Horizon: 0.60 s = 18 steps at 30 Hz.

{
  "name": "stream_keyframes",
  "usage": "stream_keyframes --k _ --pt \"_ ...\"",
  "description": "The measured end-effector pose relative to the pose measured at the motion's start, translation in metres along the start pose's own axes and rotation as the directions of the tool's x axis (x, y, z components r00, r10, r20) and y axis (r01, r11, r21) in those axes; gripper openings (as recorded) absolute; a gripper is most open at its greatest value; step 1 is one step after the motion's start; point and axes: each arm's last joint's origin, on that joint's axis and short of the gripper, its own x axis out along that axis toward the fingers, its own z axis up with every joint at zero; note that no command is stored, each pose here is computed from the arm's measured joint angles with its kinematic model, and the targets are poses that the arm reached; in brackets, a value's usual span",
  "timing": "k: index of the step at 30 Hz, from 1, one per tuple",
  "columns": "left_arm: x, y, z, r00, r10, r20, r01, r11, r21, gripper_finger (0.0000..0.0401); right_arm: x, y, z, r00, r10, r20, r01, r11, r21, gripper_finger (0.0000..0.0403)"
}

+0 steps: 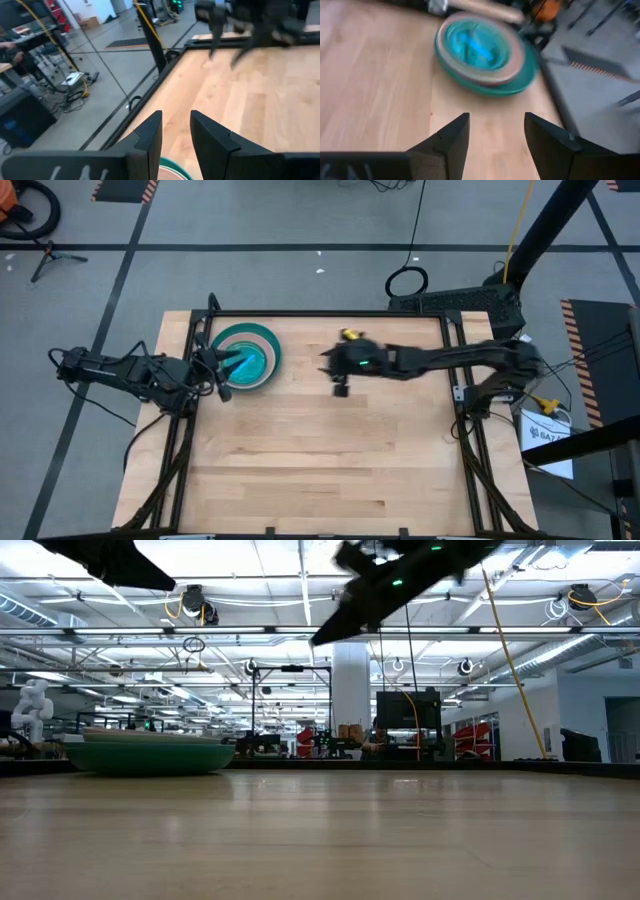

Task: Stack plastic plates
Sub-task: Return to Home Position

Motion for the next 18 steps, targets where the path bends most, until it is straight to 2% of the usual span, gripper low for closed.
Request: stream_keyframes --k 5,8,14,18 --pt "0.003 -0.003 -0.006 1.000 -0.013 -0.014 0.012 1.000 -0.021 0.0108 -0.053 -0.007 -0.041 0.993 -0.060 0.105 0.055 0.997 0.050 0.0183" --pt "0.005 -0.006 -0.012 0.999 -0.035 -0.027 0.034 0.999 -0.037 0.0108 -0.083 -0.011 -0.060 0.970 -0.116 0.215 0.095 0.990 0.105 0.0183" --pt "0.014 -0.016 -0.036 0.994 -0.082 -0.070 0.075 0.993 -0.092 0.0108 -0.124 -0.008 -0.103 0.918 -0.186 0.351 0.128 0.975 0.182 0.0183" --pt "0.023 -0.026 -0.050 0.990 -0.136 0.025 0.138 0.971 -0.194 0.0108 -0.143 -0.004 -0.126 0.873 -0.223 0.433 0.141 0.967 0.214 0.0183"
